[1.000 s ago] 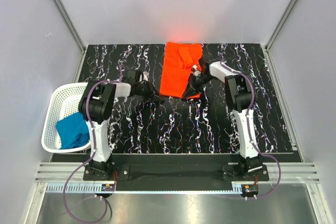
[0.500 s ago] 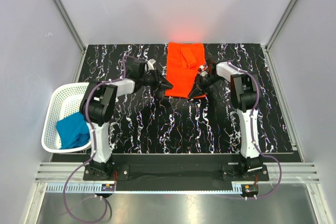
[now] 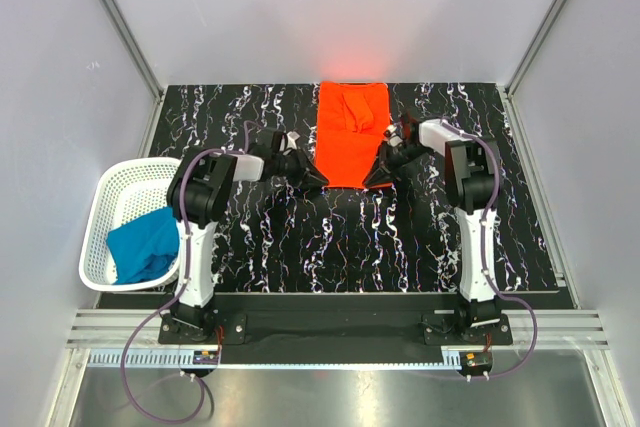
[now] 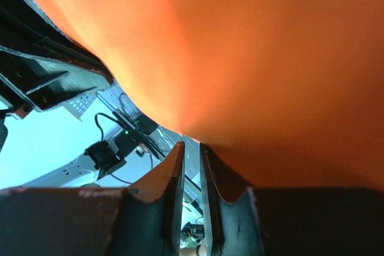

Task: Fold and stack the t-shirts
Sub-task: Fold the tshirt

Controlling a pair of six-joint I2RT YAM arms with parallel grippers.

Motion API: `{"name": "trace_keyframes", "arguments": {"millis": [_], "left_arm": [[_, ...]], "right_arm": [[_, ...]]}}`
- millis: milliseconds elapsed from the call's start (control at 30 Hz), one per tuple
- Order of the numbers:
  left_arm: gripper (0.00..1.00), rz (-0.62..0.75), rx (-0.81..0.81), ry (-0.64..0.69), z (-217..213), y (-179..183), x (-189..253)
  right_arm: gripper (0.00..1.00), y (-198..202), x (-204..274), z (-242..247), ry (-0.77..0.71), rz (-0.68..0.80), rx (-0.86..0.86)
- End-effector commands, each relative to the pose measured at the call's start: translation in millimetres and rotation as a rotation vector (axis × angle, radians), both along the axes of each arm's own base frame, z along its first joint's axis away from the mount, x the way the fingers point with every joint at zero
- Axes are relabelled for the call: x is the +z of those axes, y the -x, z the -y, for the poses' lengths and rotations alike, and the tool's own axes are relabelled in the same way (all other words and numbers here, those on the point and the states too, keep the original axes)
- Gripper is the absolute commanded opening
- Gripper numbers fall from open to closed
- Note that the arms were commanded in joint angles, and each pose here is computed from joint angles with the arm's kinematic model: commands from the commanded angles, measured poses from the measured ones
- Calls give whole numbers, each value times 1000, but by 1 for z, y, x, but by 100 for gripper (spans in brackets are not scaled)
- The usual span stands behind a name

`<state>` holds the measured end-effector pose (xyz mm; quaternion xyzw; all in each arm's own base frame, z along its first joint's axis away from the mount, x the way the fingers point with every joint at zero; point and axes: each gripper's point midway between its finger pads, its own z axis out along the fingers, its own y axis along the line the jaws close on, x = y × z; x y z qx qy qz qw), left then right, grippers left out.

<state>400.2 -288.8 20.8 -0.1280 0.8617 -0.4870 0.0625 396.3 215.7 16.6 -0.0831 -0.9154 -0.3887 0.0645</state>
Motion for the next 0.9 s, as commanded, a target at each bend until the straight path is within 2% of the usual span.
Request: {"name": "trace_keyframes", "arguments": {"millis": [0,367,500,633,667,767,867], "left_arm": [[16,-50,8,-94,-22,18,-21],[17,-36,-18,-90,-21,20,-14],[25,26,-36,-80,-20,17,9],[42,156,-44,-126,-26,5,43],[48,184,-46,-139,-26,-1,56],[55,267,-28,-192,-32,-25,69],[58,295,3,-208,-37,-53,69]], "right_arm": [[23,-8,13,27,25,50,-53],[25,4,16,55,30,45,-99],[26,-2,41,62,29,111,-124],[45,-19,52,71,76,178,-158],[47,-28,55,73,86,201,-173],[55,-48,51,79,134,227,-212],[60,-69,47,82,160,257,-233]]}}
